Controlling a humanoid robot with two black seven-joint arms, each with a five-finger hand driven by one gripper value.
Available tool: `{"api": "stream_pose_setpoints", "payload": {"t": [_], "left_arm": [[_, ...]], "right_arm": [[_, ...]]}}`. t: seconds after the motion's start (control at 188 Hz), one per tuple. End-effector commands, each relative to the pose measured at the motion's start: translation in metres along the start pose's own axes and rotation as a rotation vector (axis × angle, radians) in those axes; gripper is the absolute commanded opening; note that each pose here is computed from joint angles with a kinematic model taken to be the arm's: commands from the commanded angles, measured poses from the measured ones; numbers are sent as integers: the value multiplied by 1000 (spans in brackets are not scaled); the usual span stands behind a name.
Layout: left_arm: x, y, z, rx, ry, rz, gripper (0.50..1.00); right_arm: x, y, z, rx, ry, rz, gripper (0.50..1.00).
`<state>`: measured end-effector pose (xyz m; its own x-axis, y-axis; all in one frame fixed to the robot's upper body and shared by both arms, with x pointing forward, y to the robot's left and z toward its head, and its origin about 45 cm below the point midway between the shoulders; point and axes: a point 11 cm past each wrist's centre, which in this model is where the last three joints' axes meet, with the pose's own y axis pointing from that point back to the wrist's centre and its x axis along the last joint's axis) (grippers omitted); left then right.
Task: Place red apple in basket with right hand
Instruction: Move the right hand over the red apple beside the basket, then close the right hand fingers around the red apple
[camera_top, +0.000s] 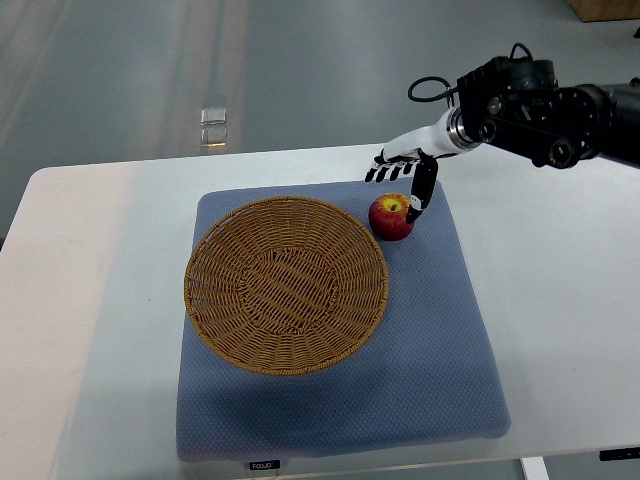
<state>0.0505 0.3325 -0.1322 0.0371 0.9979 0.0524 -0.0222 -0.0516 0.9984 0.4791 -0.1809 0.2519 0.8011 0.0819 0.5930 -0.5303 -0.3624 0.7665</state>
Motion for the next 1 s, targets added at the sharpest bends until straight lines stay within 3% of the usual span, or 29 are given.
{"api": "stream_pose_setpoints", "payload": {"t": [0.0, 0.623, 0.666, 0.714, 0.767, 0.826, 0.879, 0.884, 0.895, 0.996], "left_arm": [[0, 0, 0, -1, 1, -1, 1000], [1, 0, 0, 1, 3, 2, 1000], [1, 0, 0, 1, 3, 2, 1000], [0, 0, 0, 1, 2, 0, 1000], [0, 0, 0, 1, 1, 0, 1000], [0, 0, 0, 1, 1, 0, 1000], [0, 0, 0, 1, 1, 0, 1000], [0, 0, 0, 1, 1, 0, 1000], [0, 0, 0, 1, 1, 0, 1000], [0, 0, 0, 1, 1, -1, 1000]], "right_arm": [[-12, -9, 9, -11, 15, 16, 921], [-36, -36, 17, 9, -10, 125, 909], [-37, -38, 17, 10, -11, 124, 891], [-38, -38, 19, 3, -9, 130, 807], [-37, -38, 22, -5, -3, 144, 768], [-36, -38, 22, -6, -2, 147, 689], [-36, -38, 22, -6, -2, 147, 688], [-35, -37, 24, -9, -1, 149, 632], [-35, -37, 24, -10, 0, 149, 617], [-30, -32, 27, -14, -1, 151, 594]]}}
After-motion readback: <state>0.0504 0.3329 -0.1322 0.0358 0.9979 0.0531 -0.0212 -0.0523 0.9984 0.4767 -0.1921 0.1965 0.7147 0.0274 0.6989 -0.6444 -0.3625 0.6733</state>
